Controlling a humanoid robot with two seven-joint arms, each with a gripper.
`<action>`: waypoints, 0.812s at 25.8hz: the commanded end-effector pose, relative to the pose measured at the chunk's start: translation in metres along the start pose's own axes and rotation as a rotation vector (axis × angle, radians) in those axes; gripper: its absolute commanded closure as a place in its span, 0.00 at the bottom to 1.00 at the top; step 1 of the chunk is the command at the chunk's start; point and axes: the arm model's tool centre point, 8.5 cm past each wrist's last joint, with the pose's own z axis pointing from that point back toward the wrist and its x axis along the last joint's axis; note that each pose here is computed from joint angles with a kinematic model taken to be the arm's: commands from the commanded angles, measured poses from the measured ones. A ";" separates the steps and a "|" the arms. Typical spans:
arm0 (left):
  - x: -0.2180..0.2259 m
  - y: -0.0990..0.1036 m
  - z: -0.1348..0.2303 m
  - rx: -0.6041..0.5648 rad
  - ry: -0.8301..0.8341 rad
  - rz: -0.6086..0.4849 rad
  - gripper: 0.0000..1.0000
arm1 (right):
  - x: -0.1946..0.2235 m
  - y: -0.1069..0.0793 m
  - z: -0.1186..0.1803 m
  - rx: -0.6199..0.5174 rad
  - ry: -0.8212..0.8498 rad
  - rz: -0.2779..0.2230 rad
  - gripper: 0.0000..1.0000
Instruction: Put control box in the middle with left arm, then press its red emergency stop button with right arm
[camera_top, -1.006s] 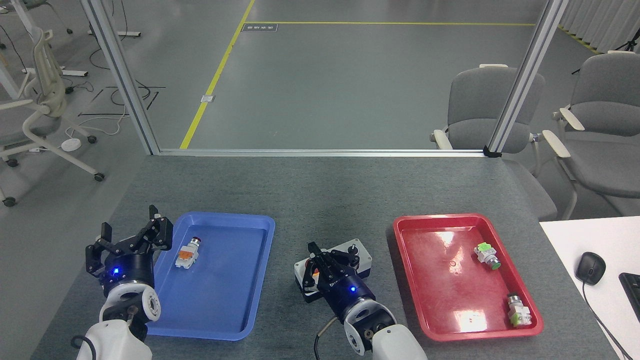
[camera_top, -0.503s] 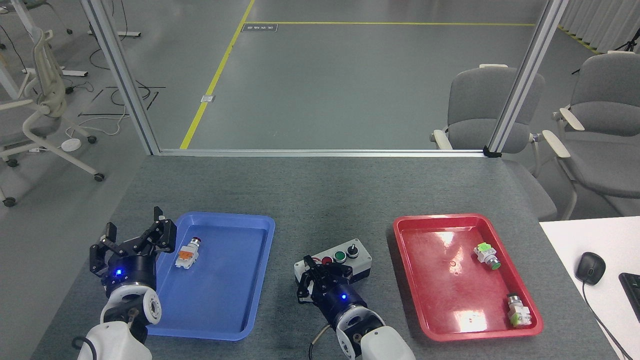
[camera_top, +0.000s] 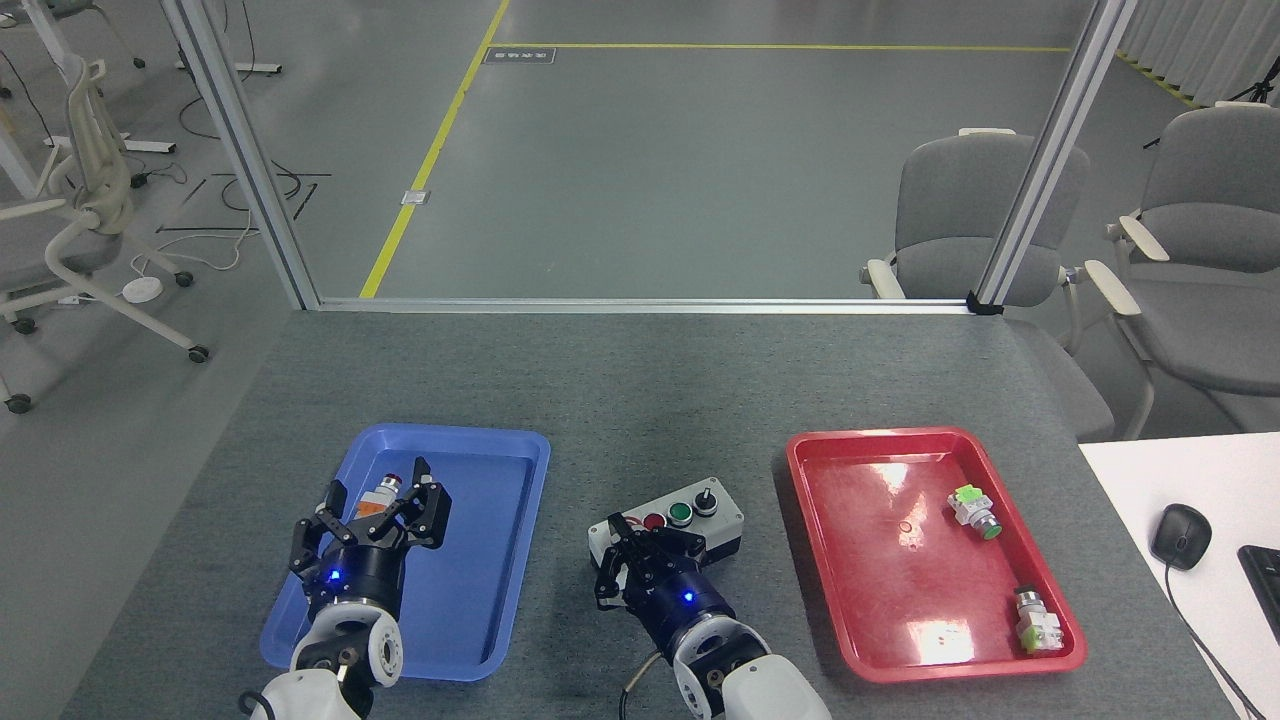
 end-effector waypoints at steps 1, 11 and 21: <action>0.000 -0.012 0.007 -0.025 0.001 -0.004 0.01 | -0.009 -0.033 -0.001 -0.145 0.040 -0.001 1.00; -0.001 -0.011 0.007 -0.016 0.007 0.005 0.01 | -0.098 -0.042 0.026 -0.207 0.249 -0.086 0.02; -0.001 -0.011 0.007 -0.017 0.008 0.006 0.01 | -0.203 -0.013 0.098 -0.200 0.373 -0.110 0.02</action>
